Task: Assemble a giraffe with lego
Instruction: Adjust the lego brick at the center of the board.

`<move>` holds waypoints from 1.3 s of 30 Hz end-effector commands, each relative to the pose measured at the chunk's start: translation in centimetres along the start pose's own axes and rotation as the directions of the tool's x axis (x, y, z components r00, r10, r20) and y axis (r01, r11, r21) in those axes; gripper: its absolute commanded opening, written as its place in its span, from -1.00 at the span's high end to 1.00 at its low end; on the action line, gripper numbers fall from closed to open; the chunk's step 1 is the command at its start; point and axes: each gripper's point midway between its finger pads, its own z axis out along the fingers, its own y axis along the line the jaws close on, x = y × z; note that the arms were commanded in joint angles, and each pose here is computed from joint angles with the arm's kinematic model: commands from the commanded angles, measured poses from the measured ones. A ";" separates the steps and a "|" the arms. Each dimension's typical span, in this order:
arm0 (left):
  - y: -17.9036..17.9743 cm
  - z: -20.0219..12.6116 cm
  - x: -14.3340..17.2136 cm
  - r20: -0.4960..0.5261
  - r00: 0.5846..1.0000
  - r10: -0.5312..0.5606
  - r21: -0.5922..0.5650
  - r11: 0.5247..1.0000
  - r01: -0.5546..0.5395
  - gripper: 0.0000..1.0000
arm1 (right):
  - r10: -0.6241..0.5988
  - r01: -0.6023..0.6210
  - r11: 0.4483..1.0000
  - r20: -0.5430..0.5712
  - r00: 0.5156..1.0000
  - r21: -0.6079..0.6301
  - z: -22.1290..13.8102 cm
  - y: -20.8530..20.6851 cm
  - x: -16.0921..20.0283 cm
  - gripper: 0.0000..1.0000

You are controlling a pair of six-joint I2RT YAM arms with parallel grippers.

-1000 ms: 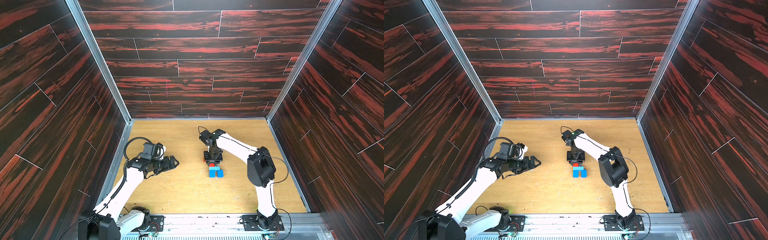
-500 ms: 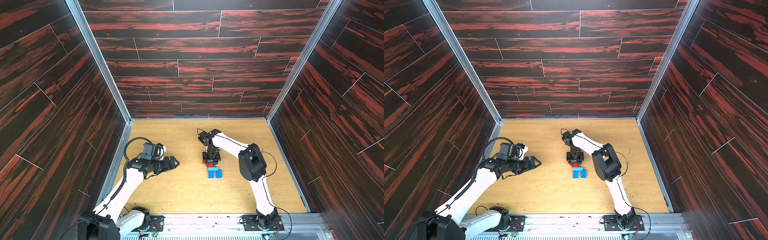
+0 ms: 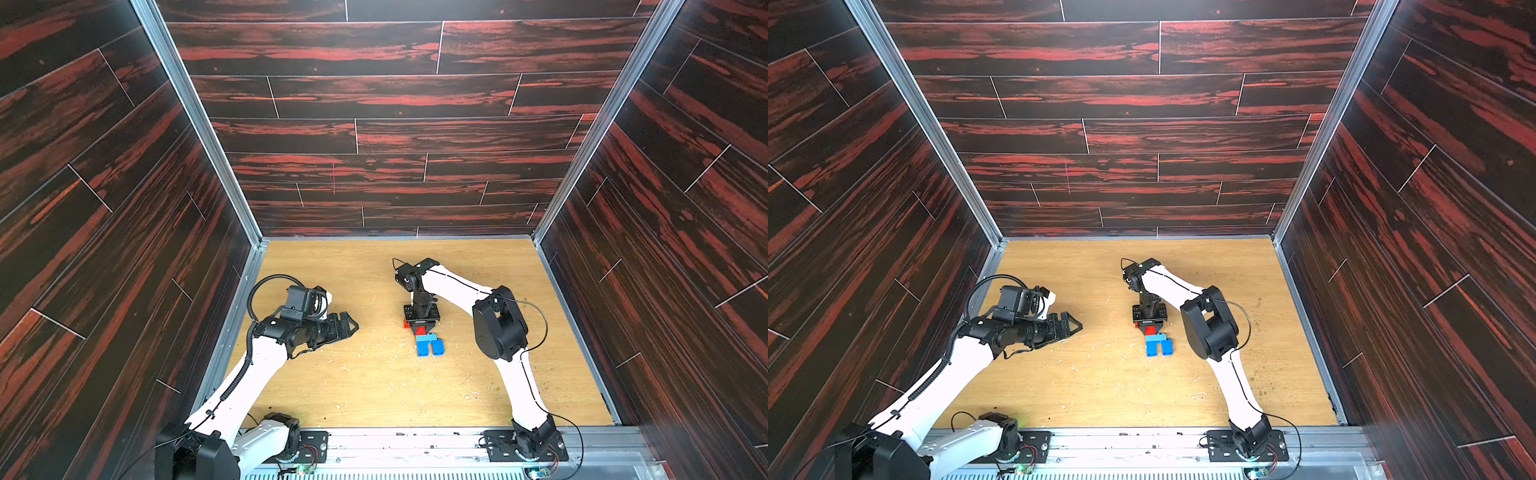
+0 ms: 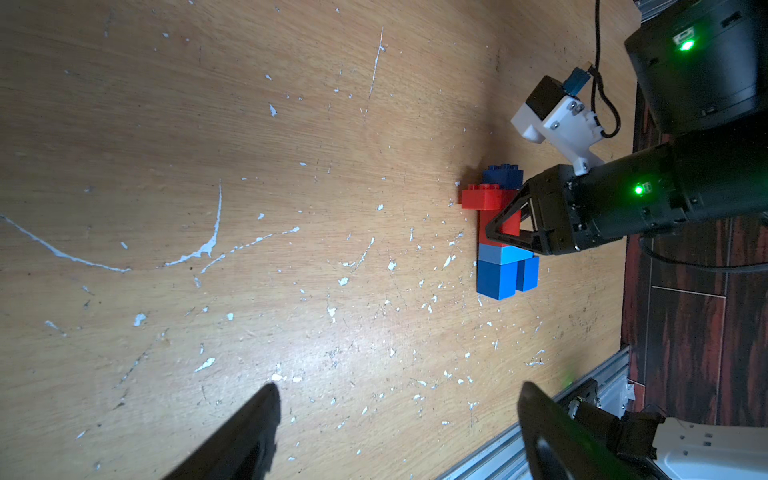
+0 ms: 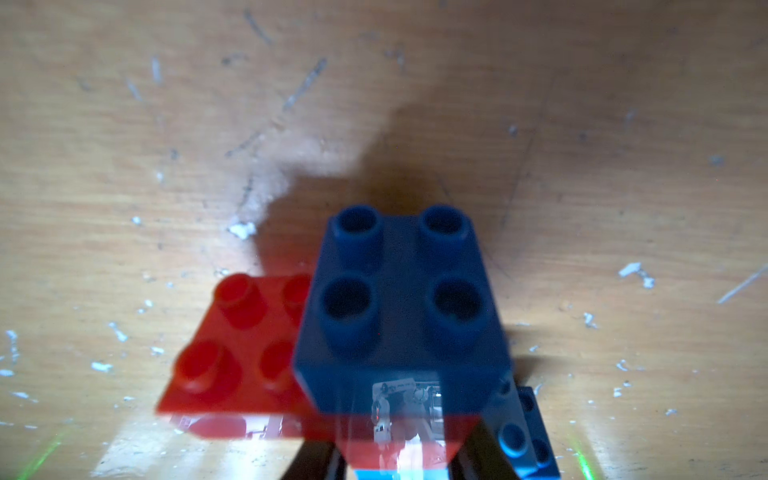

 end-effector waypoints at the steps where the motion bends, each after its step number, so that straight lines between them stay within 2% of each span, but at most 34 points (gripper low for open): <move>1: 0.2 -0.5 0.3 0.006 1.000 0.019 -0.018 1.000 -0.019 -0.81 | -0.008 0.008 1.000 -0.018 1.000 0.026 0.3 -0.6 -0.1 0.28; 7: 0.2 -0.5 0.3 0.009 1.000 0.022 -0.022 1.000 -0.022 -0.81 | -0.013 0.013 1.000 -0.021 1.000 0.023 0.7 -0.6 -0.3 0.16; 15: 0.4 -0.7 0.1 0.019 0.999 0.029 -0.037 0.999 -0.028 -0.81 | -0.010 0.010 1.000 -0.002 1.000 0.022 0.2 -0.6 -0.5 0.09; 23: 1.4 0.0 -0.2 0.007 1.000 0.018 -0.092 0.996 -0.017 -0.81 | -0.027 0.030 0.999 0.103 0.994 -0.032 -4.0 -0.2 -0.4 -0.16; 27: 1.9 -0.1 -0.9 0.035 0.999 0.032 -0.124 0.992 -0.027 -0.82 | -0.044 0.063 0.995 0.219 0.975 -0.080 -7.1 0.0 -0.4 -0.45; 31: 2.7 -0.1 -2.3 0.089 0.995 0.054 -0.182 0.983 -0.037 -0.87 | -0.067 0.109 0.990 0.389 0.919 -0.087 -10.5 -0.6 -0.8 -0.82; 34: 2.8 -0.2 -3.5 0.104 0.992 0.072 -0.217 0.975 -0.048 -0.88 | -0.070 0.137 0.986 0.504 0.861 -0.096 -12.3 -1.3 -1.0 -0.90; 36: 3.1 -0.4 -4.6 0.129 0.988 0.082 -0.254 0.966 -0.047 -0.91 | -0.065 0.152 0.984 0.596 0.800 -0.097 -13.5 -1.9 -1.3 -0.91; 38: 3.9 -0.6 -5.9 0.170 0.981 0.096 -0.315 0.948 -0.038 -1.00 | -0.032 0.142 0.984 0.670 0.742 -0.111 -14.4 -3.1 -1.5 -0.92; 39: 4.2 -0.8 -7.3 0.225 0.967 0.117 -0.344 0.938 -0.034 -1.00 | -0.019 0.140 0.983 0.699 0.715 -0.117 -14.8 -3.7 -1.6 -0.93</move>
